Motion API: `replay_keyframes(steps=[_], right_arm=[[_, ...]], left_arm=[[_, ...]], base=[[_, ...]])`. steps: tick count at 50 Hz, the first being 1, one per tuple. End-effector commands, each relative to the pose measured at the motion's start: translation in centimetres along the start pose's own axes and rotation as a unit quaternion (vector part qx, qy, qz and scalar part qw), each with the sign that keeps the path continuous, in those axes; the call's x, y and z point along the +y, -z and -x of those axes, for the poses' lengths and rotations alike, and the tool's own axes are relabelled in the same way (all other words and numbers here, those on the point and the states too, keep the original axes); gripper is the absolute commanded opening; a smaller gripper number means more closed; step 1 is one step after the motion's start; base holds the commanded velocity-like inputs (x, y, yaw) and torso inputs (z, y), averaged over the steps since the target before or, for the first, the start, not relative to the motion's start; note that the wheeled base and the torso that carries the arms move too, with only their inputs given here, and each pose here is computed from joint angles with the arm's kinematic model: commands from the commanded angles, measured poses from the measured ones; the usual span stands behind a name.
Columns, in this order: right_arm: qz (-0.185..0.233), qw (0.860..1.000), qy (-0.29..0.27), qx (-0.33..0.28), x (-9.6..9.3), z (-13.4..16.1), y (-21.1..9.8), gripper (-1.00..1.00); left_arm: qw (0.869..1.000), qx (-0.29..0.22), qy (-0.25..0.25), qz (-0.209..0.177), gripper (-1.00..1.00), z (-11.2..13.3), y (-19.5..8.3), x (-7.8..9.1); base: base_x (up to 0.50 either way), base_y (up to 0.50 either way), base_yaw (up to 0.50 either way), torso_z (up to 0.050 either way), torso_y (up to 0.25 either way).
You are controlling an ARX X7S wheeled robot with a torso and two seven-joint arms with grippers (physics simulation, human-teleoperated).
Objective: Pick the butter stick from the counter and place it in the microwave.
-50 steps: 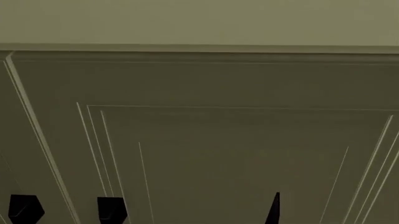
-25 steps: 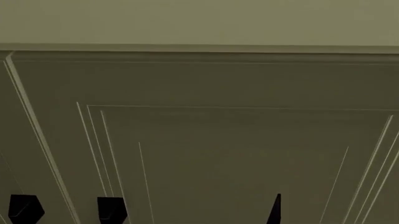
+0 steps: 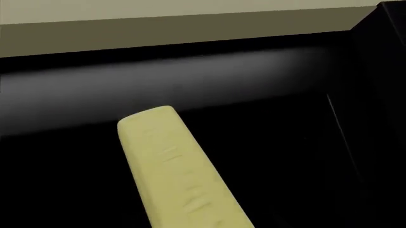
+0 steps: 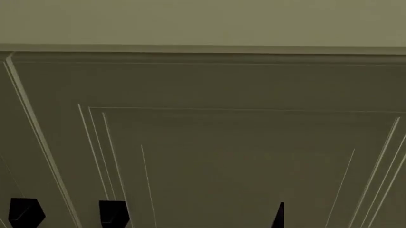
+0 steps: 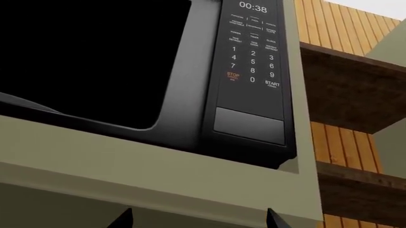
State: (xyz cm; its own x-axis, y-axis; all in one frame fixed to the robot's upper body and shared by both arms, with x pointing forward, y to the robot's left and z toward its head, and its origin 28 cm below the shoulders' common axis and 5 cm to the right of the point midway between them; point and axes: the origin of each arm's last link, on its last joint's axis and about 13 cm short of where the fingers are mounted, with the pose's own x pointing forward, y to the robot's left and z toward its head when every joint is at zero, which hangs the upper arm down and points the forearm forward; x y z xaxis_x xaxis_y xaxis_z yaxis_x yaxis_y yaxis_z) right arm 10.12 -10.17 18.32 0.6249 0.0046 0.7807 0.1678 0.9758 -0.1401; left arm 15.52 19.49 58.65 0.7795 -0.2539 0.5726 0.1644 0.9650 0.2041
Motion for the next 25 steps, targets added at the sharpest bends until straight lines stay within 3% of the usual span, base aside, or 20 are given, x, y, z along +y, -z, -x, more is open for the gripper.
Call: replay_keyframes(steps=[1, 25], right_arm=[[0.017, 1.000, -0.003, 0.002, -0.3, 0.1, 0.0, 1.00], [0.018, 1.000, 0.000, 0.002, -0.4, 0.1, 0.0, 1.00]], left_arm=[[0.999, 0.029, 0.017, 0.025, -1.00, 0.1, 0.3, -0.3], [0.995, 0.096, 0.005, 0.036, -1.00, -1.7, 1.6, 0.8]], base=[[0.00, 0.00, 0.00, 0.000, 0.000], [0.00, 0.00, 0.00, 0.000, 0.000]])
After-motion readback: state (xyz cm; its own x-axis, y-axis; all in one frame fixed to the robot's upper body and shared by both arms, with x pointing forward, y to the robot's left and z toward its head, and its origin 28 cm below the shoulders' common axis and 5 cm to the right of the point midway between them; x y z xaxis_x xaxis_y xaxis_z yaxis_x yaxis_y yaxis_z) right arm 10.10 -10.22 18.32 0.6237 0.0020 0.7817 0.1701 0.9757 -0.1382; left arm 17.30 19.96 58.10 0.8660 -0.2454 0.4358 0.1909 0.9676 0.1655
